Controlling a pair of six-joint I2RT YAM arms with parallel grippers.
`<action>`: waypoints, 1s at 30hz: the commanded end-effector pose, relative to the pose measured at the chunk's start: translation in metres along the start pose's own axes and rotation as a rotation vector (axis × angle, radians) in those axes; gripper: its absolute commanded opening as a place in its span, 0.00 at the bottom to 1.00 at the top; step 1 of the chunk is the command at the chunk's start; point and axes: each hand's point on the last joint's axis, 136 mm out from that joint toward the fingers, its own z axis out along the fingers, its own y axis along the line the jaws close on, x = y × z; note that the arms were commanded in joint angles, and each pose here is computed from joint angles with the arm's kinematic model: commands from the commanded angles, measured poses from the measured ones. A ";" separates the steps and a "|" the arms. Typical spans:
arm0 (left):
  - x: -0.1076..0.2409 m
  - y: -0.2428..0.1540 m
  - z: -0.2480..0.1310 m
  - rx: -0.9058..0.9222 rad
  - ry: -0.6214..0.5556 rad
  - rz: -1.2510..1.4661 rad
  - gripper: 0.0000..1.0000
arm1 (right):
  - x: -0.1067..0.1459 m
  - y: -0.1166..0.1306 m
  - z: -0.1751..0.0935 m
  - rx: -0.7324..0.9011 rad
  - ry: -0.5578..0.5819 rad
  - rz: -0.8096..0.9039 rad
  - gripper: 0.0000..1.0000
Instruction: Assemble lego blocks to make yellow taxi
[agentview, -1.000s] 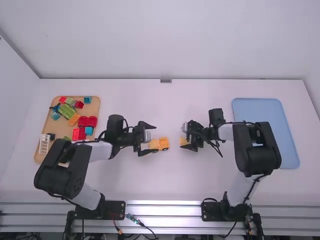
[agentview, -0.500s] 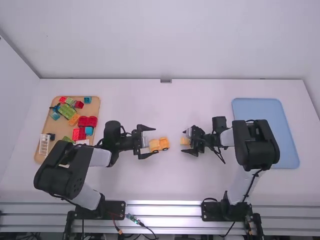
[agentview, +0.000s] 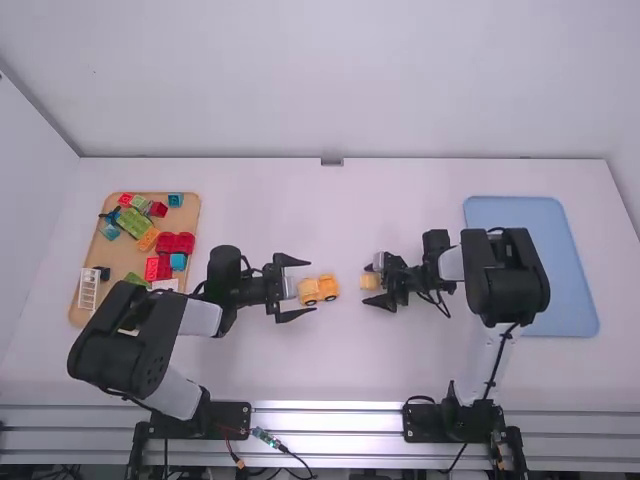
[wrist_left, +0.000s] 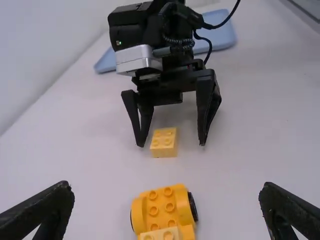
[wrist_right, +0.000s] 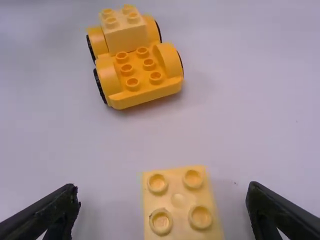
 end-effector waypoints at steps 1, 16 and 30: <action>-0.002 0.001 -0.001 -0.012 0.009 -0.002 0.99 | -0.006 -0.003 -0.001 -0.009 -0.043 -0.043 0.80; 0.029 -0.004 -0.003 -0.035 0.143 -0.111 0.99 | -0.005 -0.002 -0.001 -0.011 -0.041 -0.044 0.34; 0.050 0.001 0.017 0.047 0.111 -0.122 0.99 | -0.005 -0.001 -0.001 -0.013 -0.040 -0.040 0.54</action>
